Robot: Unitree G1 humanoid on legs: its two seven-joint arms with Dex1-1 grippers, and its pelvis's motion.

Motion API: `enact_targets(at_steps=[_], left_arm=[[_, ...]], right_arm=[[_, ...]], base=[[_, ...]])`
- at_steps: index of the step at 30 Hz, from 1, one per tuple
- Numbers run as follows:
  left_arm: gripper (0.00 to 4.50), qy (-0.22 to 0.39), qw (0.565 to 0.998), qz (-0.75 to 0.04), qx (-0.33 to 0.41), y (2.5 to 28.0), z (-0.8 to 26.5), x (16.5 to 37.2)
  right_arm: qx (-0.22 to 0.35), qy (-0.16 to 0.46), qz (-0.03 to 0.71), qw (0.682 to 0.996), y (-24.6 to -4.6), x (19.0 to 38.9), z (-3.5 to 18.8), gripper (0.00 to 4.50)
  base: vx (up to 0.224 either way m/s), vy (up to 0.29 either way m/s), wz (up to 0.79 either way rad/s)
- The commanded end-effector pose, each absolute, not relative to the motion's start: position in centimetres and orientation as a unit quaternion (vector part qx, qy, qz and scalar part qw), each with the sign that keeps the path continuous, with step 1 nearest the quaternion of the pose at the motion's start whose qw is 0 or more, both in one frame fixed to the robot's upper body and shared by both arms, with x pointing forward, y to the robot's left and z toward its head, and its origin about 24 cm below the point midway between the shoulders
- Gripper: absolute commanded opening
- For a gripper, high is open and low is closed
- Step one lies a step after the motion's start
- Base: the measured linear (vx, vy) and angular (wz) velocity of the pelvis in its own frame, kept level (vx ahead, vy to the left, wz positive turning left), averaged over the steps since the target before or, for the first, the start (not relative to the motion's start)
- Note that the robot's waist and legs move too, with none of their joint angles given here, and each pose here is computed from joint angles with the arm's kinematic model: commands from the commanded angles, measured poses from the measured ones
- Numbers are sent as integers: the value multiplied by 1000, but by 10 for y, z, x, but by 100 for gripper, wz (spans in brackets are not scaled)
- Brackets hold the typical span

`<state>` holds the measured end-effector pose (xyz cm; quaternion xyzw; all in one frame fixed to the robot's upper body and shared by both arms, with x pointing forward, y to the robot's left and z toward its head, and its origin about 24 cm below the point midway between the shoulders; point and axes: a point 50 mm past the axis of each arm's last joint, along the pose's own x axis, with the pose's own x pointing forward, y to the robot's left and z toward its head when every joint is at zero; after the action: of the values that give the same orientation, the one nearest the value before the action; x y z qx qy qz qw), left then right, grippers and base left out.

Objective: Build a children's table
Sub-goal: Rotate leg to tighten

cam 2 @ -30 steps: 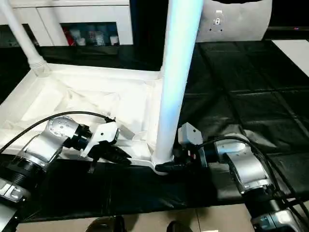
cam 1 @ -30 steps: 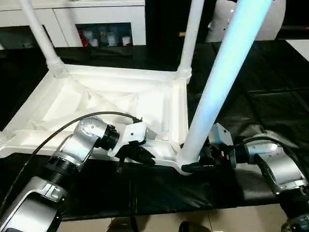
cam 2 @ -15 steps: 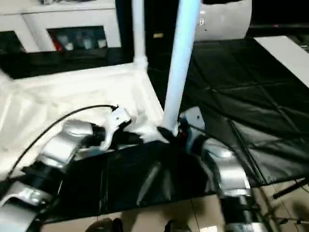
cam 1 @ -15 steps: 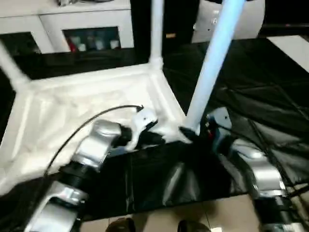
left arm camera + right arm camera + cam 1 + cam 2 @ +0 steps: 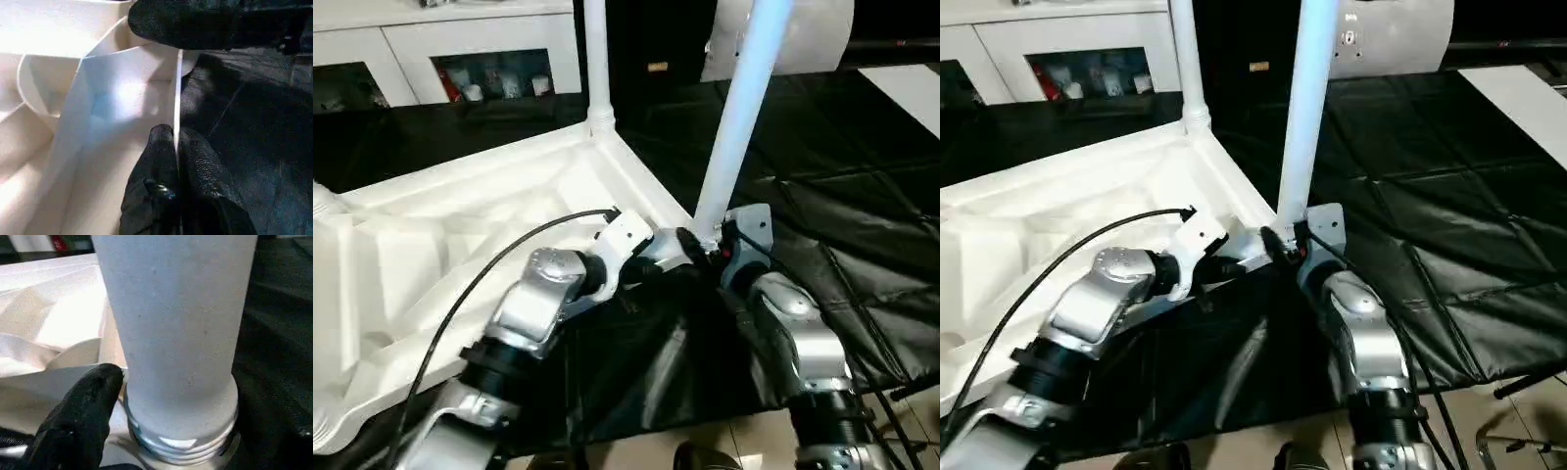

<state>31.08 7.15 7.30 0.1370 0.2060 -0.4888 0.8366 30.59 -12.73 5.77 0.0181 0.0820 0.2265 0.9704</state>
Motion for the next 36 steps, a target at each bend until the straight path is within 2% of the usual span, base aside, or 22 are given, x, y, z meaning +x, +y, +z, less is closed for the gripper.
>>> enact_targets(at_steps=[1,2,5,6,7,10,12,15,24,27,33,36], left_arm=[[0,185,812,-536,138,62,75,304],[0,185,812,-536,138,62,75,304],[0,181,796,-555,160,74,73,304],[0,182,783,-570,168,82,72,303],[0,182,781,-573,170,83,72,302],[0,182,741,-612,208,102,70,302],[0,184,731,-620,216,106,69,302],[0,197,688,-663,221,118,69,299],[0,212,622,-716,236,128,71,297],[0,213,606,-727,241,129,71,299],[0,213,599,-733,241,128,72,299],[0,212,597,-736,241,128,71,299]], right_arm=[[22,77,368,926,-92,292,59,398],[22,77,368,926,-92,292,59,398],[0,70,384,921,-107,291,61,438],[-11,65,396,916,-118,291,64,440],[-13,63,399,915,-120,291,65,444],[-69,36,446,892,-145,292,75,447],[-80,31,461,883,-149,291,77,447],[-113,46,544,830,-156,282,81,447],[-127,85,632,759,-163,275,81,447],[-124,99,659,735,-164,273,79,413],[-115,108,668,727,-163,272,76,370],[-113,111,672,724,-163,272,75,330]], base=[[0,0,0],[0,0,0],[0,0,0],[0,0,0],[0,0,0],[0,0,0],[0,0,0],[0,0,0],[0,0,0],[0,0,0],[0,0,0],[0,0,0]])
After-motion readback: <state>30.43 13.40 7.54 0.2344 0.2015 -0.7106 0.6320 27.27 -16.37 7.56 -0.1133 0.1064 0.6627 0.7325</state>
